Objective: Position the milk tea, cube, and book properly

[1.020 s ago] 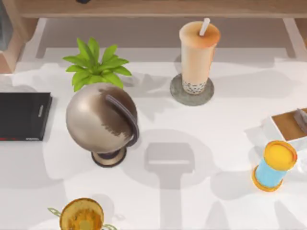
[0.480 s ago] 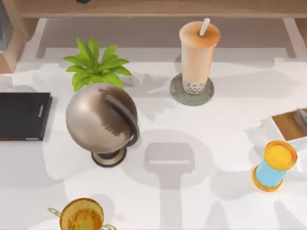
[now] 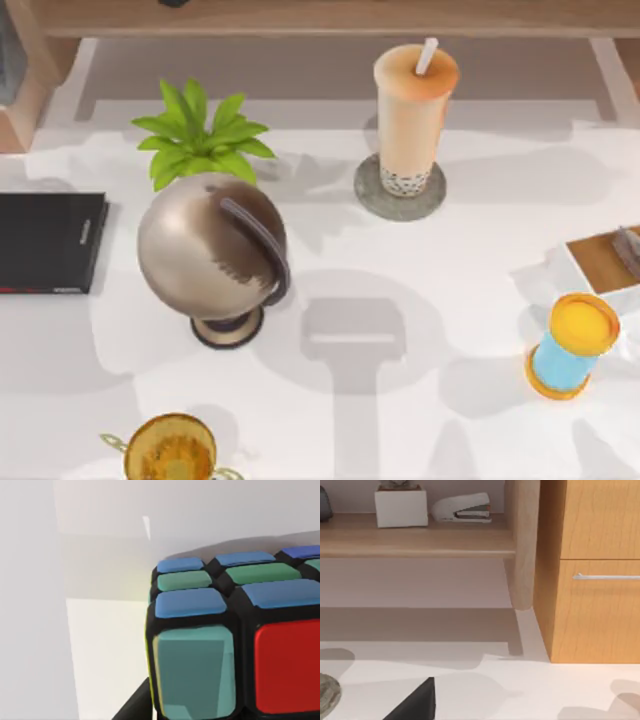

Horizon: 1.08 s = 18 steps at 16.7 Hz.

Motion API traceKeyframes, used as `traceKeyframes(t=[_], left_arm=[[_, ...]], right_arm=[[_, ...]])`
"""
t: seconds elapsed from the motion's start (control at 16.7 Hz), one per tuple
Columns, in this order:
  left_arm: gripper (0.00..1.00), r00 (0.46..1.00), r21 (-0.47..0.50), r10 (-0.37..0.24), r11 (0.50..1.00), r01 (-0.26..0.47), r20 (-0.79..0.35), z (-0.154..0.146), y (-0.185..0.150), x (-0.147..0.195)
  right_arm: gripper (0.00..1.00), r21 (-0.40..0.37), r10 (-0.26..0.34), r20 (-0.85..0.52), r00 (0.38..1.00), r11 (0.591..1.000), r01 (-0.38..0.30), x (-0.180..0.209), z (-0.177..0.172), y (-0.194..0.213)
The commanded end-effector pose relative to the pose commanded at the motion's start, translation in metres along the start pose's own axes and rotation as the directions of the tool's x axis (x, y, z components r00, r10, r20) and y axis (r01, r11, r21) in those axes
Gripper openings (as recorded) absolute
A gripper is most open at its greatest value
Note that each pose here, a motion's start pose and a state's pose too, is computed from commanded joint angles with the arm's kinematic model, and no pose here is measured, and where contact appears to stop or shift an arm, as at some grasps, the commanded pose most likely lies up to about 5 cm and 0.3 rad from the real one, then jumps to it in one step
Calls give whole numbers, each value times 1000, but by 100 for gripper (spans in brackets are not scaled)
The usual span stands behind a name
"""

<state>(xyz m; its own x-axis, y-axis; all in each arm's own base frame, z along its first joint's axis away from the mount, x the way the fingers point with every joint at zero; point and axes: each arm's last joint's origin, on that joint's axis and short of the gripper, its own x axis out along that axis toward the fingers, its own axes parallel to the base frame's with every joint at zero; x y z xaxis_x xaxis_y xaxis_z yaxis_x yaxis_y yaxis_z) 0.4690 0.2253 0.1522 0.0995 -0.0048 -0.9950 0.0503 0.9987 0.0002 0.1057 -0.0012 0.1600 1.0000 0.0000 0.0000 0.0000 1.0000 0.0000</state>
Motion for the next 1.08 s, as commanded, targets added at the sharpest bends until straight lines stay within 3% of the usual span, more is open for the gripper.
traceKeyframes(t=[1.08], left_arm=[[0,1000,0,0,1000,0,-2,1,0,-29]], right_arm=[[100,0,0,0,1000,1000,0,0,0,0]])
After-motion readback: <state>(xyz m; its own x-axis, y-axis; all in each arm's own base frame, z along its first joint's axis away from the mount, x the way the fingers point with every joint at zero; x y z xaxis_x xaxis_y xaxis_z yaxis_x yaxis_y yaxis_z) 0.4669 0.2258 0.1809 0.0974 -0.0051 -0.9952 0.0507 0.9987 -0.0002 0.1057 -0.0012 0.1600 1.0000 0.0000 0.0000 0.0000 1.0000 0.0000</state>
